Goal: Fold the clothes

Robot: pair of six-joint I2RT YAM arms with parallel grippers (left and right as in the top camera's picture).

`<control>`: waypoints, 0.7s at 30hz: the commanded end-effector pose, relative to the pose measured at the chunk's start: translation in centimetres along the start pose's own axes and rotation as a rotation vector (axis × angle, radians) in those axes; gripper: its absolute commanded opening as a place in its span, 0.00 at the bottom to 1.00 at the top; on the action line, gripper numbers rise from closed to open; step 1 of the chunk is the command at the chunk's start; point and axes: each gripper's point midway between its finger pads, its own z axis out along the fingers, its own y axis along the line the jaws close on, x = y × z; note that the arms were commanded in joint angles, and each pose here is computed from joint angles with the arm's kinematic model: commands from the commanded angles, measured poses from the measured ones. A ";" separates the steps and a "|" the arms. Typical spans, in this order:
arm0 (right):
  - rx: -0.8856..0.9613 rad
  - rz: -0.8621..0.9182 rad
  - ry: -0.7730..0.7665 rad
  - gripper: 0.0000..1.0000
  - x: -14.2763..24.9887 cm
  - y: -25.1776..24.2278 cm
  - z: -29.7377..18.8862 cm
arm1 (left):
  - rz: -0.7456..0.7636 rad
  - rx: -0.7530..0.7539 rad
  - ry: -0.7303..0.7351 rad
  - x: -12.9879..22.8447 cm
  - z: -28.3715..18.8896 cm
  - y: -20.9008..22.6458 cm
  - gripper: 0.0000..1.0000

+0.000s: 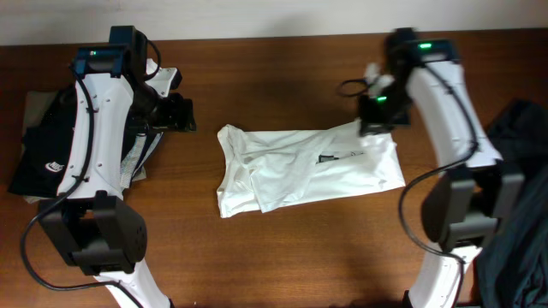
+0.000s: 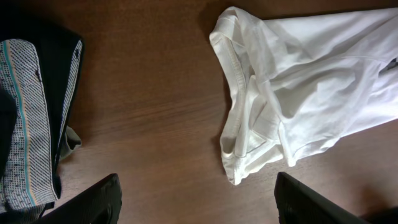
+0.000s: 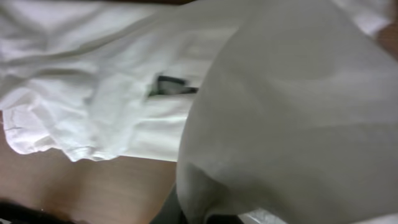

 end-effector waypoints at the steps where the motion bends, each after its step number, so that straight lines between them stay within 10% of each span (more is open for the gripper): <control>1: 0.101 0.087 0.100 0.04 0.9 1.3 4.9 | 0.008 -0.006 -0.018 -0.2 -0.6 0.1 0.78; 6: 0.072 0.125 0.175 0.08 2.2 4.2 9.4 | 0.007 -0.005 -0.012 0.0 -0.6 0.1 0.78; 10: -0.029 0.031 0.192 0.50 2.7 6.8 9.1 | 0.009 -0.007 -0.022 -0.3 -0.6 0.1 0.79; 14: -0.304 -0.167 0.058 0.55 1.0 10.1 2.8 | 0.012 0.004 -0.017 -0.2 -0.3 -0.2 0.99; 16: -0.133 -0.021 -0.006 0.53 -0.4 4.9 1.5 | 0.014 0.013 -0.002 0.1 -0.2 -0.6 0.99; 17: -0.051 0.082 -0.019 0.27 -0.8 1.9 1.4 | 0.022 0.015 0.009 0.3 0.1 -1.0 0.99; 21: -0.014 0.211 -0.032 0.05 -1.4 -1.8 4.4 | 0.033 0.020 0.050 1.1 1.8 -1.5 0.95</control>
